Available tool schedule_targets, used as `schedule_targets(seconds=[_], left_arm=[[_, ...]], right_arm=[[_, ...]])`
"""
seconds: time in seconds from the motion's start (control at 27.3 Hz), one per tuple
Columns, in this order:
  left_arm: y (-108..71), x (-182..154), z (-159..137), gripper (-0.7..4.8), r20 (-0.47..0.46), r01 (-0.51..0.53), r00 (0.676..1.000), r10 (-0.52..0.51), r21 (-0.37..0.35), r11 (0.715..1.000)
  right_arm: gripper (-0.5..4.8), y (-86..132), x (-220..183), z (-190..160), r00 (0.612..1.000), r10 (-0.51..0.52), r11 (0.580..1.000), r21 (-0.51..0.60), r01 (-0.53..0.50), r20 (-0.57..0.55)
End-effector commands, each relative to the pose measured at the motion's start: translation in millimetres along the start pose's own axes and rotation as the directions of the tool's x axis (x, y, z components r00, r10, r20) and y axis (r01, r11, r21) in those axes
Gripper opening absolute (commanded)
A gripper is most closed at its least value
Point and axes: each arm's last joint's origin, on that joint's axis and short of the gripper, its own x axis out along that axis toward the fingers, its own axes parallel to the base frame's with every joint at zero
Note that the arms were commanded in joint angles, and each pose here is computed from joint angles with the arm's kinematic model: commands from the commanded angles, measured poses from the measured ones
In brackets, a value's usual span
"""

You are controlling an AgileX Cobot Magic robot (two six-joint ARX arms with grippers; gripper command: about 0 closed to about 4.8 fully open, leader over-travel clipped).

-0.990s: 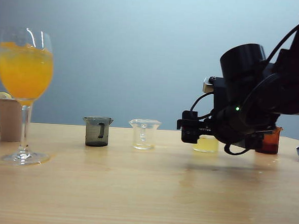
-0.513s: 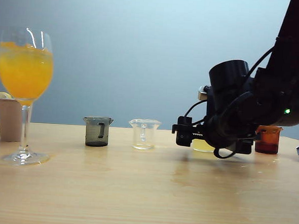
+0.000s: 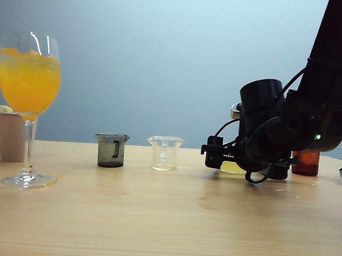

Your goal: Pick up the third measuring cup from the left, pour the pineapple juice inside into the goblet, and finally put the measuring cup back in its original place.

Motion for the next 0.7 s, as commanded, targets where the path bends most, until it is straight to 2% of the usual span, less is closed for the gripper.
schedule_targets(seconds=[0.04,0.37,0.51,0.62,0.7], left_arm=[[-0.4,-1.7,2.2,-0.04,0.015,0.004,1.000,-0.004,0.008,1.000],[-0.4,-1.7,2.2,-0.03,0.015,0.004,1.000,-0.004,0.008,1.000],[-0.4,-1.7,2.2,-0.03,0.015,0.004,1.000,-0.004,0.008,1.000],[-0.4,-1.7,2.2,-0.03,0.015,0.004,1.000,-0.004,0.008,1.000],[-0.4,-1.7,2.2,-0.03,0.015,0.004,1.000,-0.004,0.008,1.000]], right_arm=[[4.79,-3.0,2.9,4.4,1.000,0.010,1.000,0.020,-0.011,0.016],[4.79,-3.4,3.7,5.5,1.000,0.011,1.000,0.021,-0.012,0.019],[3.20,-3.2,3.7,5.4,1.000,0.024,0.999,0.020,-0.025,0.016],[2.51,-3.0,3.7,5.3,0.999,0.030,0.999,0.017,-0.030,0.014],[2.40,-2.9,3.7,5.3,0.999,0.032,0.999,0.017,-0.032,0.014]])
